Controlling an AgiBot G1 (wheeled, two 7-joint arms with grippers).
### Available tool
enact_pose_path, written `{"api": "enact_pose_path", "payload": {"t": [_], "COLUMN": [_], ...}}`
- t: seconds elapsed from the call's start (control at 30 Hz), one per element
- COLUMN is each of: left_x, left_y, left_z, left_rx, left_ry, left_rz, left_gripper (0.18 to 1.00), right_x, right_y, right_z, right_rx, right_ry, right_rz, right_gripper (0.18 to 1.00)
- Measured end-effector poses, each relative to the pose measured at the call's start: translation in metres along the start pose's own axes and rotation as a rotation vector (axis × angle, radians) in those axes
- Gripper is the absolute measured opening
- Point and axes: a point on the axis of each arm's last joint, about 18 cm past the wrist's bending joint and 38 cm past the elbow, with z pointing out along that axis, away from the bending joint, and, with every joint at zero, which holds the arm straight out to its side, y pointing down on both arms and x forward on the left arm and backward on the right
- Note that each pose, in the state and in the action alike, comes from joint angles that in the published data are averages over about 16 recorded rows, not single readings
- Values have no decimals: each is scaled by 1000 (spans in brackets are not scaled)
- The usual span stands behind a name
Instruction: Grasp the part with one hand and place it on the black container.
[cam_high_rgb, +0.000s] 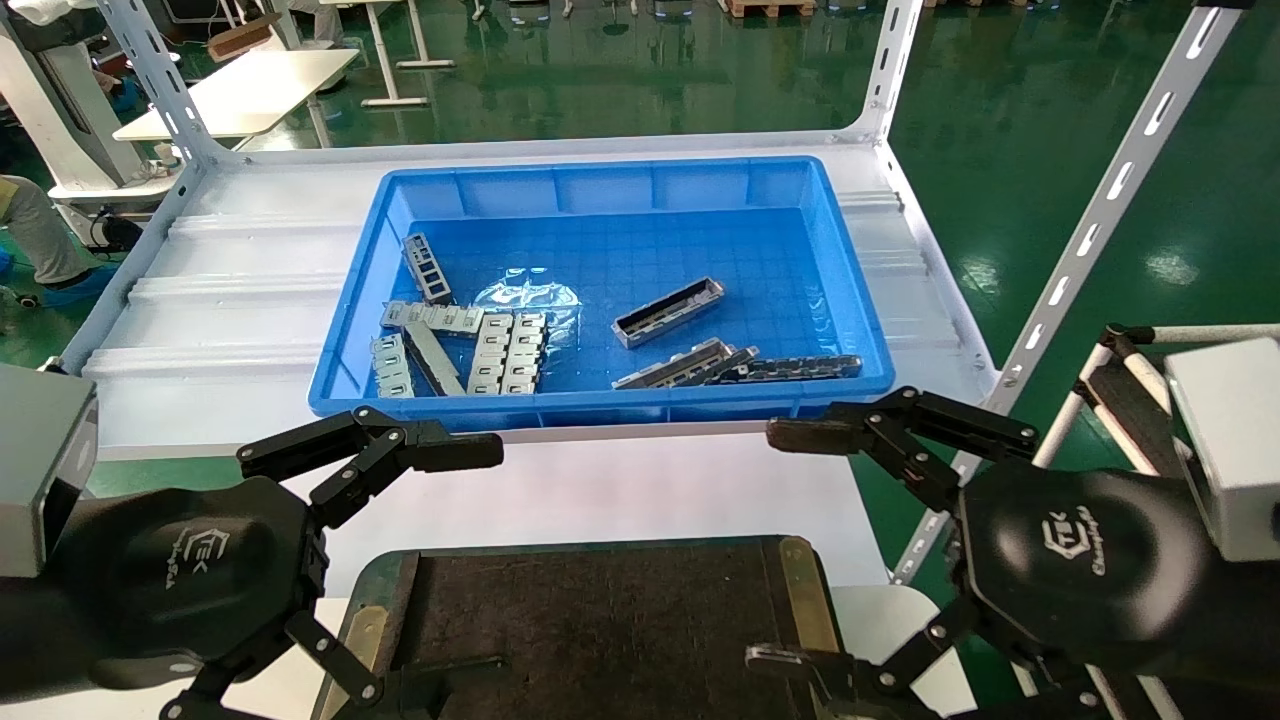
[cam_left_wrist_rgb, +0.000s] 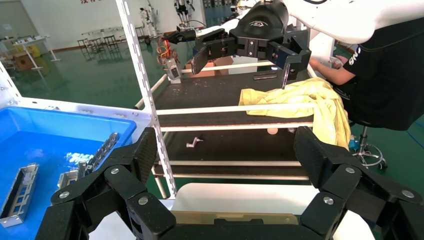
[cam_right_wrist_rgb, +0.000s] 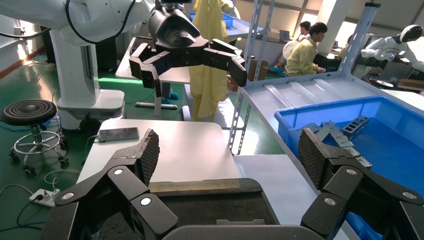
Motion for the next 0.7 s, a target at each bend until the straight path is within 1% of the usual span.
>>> {"api": "enact_pose_path", "payload": {"t": [0.7], "left_x": [0], "left_y": [0], "left_z": [0], "left_rx": [0], "left_ry": [0], "left_rz": [0], "left_gripper": [1001], "right_x": [0], "right_y": [0], "right_z": [0], "right_rx": [0], "right_ry": [0], "right_rz": [0], "right_gripper": [1001]}}
